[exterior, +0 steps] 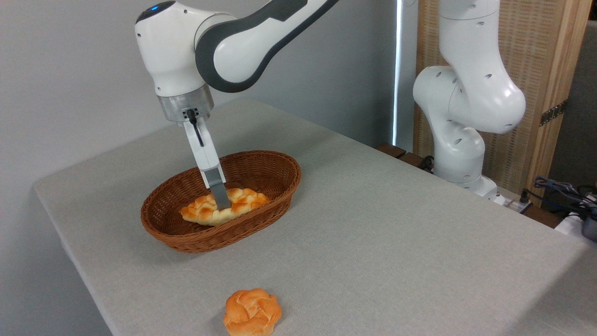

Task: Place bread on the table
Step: 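Close the gripper on the braided loaf inside the basket, then lift the braided loaf out over the basket rim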

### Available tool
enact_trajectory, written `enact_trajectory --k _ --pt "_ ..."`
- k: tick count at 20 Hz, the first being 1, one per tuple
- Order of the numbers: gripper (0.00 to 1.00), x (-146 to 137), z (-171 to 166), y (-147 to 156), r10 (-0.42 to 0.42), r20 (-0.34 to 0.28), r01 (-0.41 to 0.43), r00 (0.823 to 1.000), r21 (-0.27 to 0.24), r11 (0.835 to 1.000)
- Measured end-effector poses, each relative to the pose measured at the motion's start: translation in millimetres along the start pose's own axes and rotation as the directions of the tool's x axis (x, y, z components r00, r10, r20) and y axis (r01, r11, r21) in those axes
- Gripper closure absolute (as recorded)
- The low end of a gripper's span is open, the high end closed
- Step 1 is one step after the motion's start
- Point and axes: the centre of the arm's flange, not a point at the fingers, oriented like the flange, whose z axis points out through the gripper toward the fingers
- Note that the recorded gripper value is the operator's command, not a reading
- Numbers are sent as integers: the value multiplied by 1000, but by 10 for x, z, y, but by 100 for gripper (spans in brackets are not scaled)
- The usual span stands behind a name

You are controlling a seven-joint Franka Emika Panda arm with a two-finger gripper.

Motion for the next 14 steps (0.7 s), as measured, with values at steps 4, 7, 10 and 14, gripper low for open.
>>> enact_trajectory --k 4,7,10,14 --pt "86 -24 -76 -14 -32 -23 31 999 -54 998" --pt "86 -108 -119 -100 -64 -33 61 997 -74 995" --pt "85 -265 -261 -214 -95 -7 94 995 -103 990" --pt "85 -543 -584 -455 -153 -1 152 988 -105 983"
